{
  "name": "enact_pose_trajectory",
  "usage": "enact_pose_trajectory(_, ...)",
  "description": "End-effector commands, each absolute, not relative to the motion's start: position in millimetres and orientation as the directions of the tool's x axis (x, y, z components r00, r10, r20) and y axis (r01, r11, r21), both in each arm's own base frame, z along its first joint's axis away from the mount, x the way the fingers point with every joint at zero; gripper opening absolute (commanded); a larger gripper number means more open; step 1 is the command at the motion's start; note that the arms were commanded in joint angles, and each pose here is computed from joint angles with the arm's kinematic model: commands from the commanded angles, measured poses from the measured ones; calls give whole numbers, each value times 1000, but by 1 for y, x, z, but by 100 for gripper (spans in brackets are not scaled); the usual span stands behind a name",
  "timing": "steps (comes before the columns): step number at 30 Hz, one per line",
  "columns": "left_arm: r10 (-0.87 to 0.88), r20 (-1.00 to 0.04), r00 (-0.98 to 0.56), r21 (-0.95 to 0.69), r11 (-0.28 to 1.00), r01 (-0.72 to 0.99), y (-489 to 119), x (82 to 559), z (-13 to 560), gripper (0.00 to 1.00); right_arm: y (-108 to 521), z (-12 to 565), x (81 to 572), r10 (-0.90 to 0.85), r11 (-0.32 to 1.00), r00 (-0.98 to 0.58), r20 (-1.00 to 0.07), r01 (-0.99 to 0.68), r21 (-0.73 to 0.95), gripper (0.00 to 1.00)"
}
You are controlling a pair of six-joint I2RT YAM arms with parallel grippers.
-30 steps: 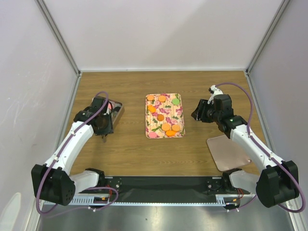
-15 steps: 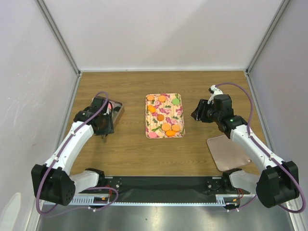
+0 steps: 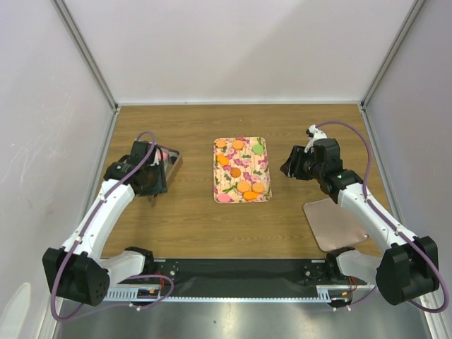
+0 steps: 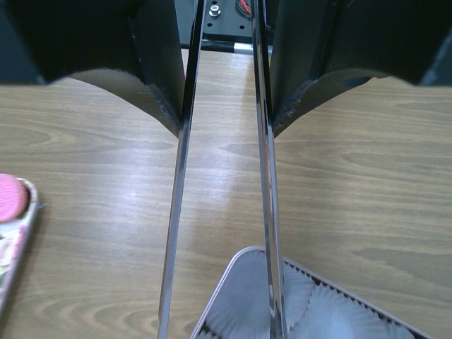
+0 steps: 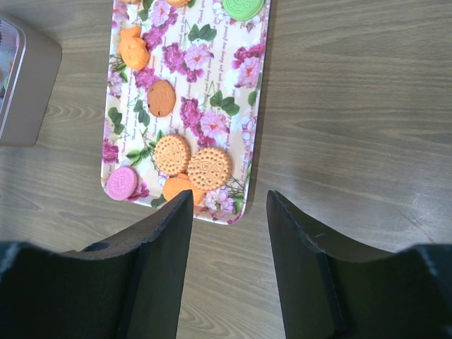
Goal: Pack the cookies
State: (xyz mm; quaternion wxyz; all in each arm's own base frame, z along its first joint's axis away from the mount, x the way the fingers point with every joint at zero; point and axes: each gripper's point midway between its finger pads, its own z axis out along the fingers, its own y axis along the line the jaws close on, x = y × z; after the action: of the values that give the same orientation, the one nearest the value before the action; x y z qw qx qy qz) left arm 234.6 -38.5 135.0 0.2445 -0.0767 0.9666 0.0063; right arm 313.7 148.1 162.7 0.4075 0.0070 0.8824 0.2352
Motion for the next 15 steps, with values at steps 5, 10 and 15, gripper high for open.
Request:
enact_pose_trajectory(5, -104, -605, -789, -95, 994, -59, -63, 251, 191, 50, 149, 177, 322, 208, 891, -630, -748, -193, 410, 52)
enact_pose_trajectory(10, -54, -636, -770, -113, 993, 24, -92, 255, 208, 52, 147, 174, 324, 207, 898, -631, -747, -180, 401, 52)
enact_pose_trajectory(15, 30, -643, -765, -133, 980, 150, -142, 255, 212, 52, 143, 168, 326, 199, 909, -638, -743, -163, 384, 52)
